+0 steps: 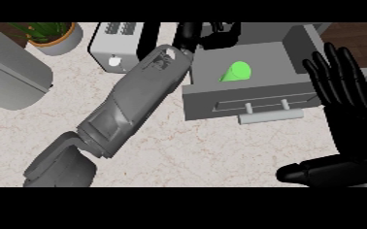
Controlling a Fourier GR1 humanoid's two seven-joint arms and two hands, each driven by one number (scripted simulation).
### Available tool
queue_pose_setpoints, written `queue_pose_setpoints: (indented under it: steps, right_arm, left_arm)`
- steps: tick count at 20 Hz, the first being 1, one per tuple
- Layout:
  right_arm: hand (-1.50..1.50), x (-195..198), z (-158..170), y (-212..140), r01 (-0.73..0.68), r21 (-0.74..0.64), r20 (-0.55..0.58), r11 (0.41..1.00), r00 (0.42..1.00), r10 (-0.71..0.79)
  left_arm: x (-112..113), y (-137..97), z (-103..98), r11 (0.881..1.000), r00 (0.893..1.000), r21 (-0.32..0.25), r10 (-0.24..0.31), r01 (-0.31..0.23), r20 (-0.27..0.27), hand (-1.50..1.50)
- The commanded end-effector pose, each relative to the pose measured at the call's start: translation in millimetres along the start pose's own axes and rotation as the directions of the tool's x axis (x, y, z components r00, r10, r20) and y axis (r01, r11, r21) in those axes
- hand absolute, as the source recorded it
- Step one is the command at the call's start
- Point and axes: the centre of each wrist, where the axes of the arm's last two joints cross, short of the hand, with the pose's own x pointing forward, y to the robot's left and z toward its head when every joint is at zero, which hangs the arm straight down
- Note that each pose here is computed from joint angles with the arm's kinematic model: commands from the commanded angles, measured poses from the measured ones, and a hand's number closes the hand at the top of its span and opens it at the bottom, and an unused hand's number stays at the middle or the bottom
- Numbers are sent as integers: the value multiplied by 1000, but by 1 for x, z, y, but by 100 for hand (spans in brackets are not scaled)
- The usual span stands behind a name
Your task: Pick up the cup, place it into the drawer and close the drawer
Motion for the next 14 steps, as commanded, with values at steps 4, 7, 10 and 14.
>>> queue_pose_setpoints:
  steps: [4, 7, 10, 14]
  right_arm:
    - [-150, 4, -8, 12, 26, 14, 10, 1000, 1000, -27]
    - [-150, -2, -8, -5, 36, 29, 41, 999, 998, -37]
    - [-150, 3, 3, 10, 95, 46, 22, 994, 995, -96]
    - [-150, 11, 3, -11, 110, 23, -5, 994, 994, -110]
  left_arm:
    - [-9, -6, 9, 1000, 1000, 23, -5, 6, -21, -150]
    - [2, -8, 4, 999, 999, 14, 44, -45, 32, -150]
    - [10, -12, 5, 990, 989, 10, 142, -142, 48, -150]
    - [10, -8, 5, 968, 961, 3, 247, -250, 125, -150]
